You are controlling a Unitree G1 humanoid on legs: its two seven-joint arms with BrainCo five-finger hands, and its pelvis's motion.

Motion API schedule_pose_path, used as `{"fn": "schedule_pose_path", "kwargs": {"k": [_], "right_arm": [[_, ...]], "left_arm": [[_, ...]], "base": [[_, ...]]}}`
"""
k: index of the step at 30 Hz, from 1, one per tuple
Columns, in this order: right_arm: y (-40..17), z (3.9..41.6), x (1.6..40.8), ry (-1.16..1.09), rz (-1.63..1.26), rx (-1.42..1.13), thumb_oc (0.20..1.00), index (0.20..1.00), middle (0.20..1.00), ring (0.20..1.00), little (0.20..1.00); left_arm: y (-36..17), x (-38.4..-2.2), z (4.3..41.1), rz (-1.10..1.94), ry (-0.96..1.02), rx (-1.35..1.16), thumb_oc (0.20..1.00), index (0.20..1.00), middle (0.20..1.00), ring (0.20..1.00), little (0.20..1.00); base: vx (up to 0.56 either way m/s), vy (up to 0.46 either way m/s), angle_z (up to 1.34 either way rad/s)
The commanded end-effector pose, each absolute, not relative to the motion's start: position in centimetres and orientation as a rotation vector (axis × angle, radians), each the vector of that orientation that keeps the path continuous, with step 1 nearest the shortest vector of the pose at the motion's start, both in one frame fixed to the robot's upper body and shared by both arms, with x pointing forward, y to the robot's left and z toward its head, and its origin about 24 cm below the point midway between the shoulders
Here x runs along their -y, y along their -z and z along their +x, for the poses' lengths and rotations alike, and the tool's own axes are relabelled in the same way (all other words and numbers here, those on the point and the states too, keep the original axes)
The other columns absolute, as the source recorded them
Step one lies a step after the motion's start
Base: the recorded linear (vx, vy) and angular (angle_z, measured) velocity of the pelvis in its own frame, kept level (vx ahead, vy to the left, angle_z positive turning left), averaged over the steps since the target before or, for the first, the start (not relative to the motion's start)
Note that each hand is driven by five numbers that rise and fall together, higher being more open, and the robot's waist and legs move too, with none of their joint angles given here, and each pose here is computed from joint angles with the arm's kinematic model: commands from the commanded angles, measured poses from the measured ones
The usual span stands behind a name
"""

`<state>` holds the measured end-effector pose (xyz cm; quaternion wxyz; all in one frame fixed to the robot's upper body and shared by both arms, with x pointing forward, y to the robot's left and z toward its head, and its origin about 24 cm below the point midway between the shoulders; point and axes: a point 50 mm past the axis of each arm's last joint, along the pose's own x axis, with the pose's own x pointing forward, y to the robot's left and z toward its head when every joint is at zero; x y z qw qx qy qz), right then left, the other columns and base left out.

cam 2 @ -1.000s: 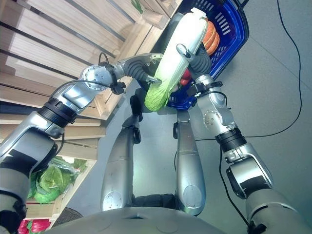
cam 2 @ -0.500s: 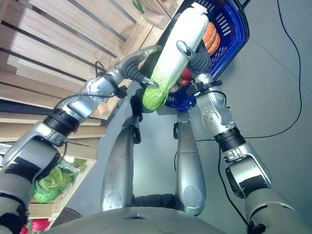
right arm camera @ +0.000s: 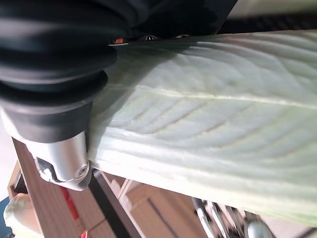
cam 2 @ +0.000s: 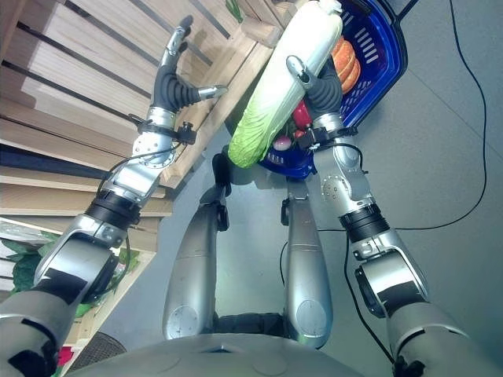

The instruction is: Pick up fruits and vegetables into the basket

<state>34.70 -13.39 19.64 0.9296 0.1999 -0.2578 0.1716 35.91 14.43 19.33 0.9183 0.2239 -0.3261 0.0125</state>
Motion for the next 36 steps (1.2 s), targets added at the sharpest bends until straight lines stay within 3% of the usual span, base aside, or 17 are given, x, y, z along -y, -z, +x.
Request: {"fn": "schedule_pose_path", "kwargs": {"k": [1,22,36], "right_arm": [[-22.6,34.4,15.2,-0.286,0.404,0.664,0.200,0.200,0.200,0.200,0.200],[-20.9,39.4,25.0,0.291,0.174,0.378,0.200,0.200,0.200,0.200,0.200],[-20.1,40.6,26.4,0.448,0.057,0.173,0.200,0.200,0.200,0.200,0.200]], "left_arm": [[-21.2,-15.2,35.8,0.401,-0.093,0.757,1.000,1.000,1.000,1.000,1.000],[-21.7,-15.9,37.7,0.399,-0.117,0.713,1.000,1.000,1.000,1.000,1.000],[-22.2,-14.1,37.8,0.367,-0.078,0.753,1.000,1.000,1.000,1.000,1.000]], "base": [[0.00,0.000,0.00],[0.00,0.000,0.00],[0.00,0.001,0.01]]}}
